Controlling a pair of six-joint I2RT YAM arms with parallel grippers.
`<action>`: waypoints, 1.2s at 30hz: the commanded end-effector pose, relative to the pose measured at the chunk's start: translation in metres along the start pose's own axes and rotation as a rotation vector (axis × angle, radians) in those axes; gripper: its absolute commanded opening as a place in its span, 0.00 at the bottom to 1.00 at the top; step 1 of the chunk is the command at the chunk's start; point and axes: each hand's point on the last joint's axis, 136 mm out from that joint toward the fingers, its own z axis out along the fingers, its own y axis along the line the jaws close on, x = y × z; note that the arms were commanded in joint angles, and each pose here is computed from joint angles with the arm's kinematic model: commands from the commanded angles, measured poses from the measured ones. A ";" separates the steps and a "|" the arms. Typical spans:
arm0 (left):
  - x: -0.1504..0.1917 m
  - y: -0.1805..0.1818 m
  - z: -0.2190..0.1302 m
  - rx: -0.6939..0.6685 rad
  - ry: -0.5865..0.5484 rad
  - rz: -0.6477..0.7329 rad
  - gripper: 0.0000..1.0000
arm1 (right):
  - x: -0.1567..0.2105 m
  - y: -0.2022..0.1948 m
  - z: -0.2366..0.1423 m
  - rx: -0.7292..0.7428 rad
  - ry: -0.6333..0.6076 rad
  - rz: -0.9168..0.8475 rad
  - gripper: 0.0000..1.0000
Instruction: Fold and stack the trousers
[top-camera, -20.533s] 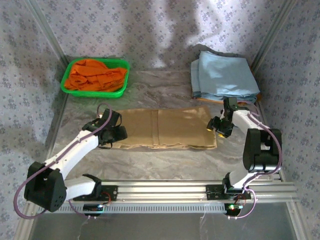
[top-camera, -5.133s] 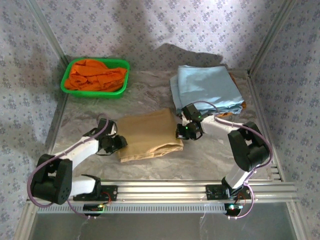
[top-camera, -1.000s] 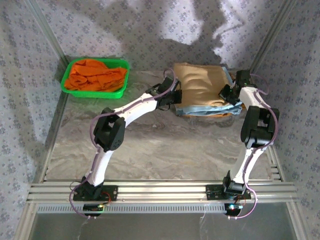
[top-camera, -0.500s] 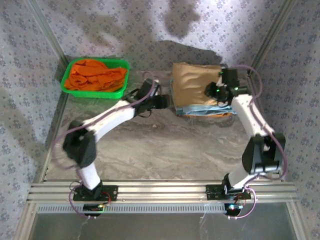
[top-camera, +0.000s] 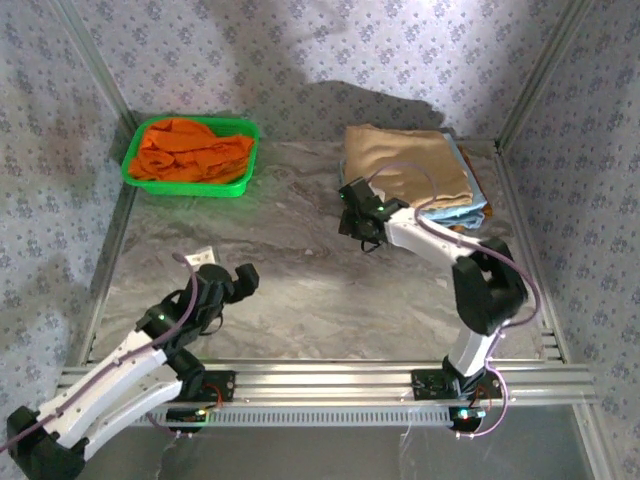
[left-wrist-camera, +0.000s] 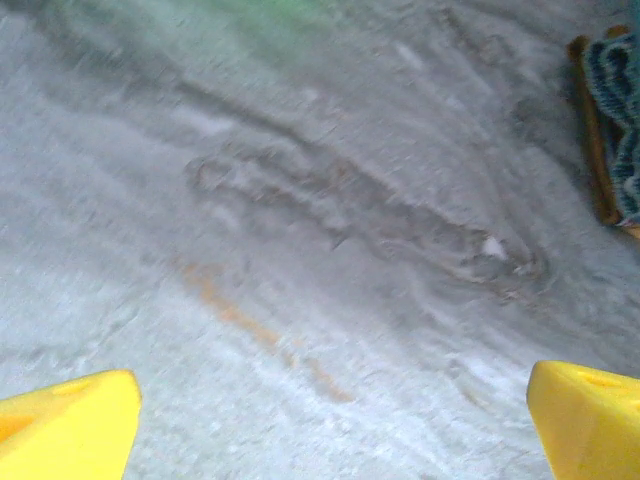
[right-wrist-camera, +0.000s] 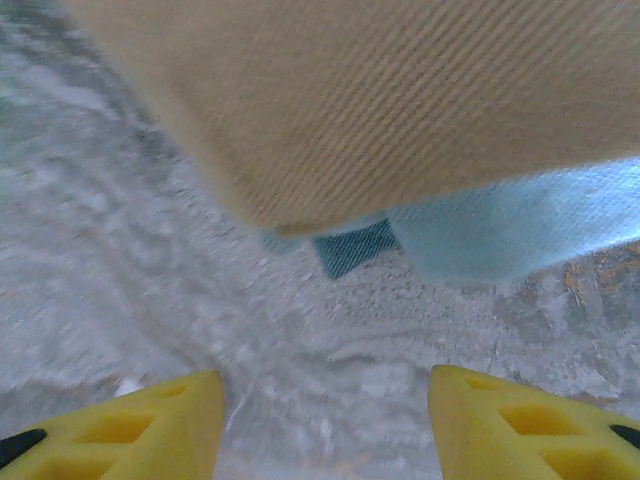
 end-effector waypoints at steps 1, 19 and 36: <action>-0.015 0.000 -0.013 0.028 -0.068 -0.093 0.99 | -0.010 -0.010 0.020 0.140 -0.045 0.141 0.58; -0.023 -0.009 -0.008 0.044 -0.075 -0.063 1.00 | -0.077 -0.107 0.098 0.310 0.103 0.229 0.57; -0.036 -0.033 0.010 0.002 -0.017 -0.002 1.00 | -0.125 -0.094 0.124 0.212 0.106 0.162 0.57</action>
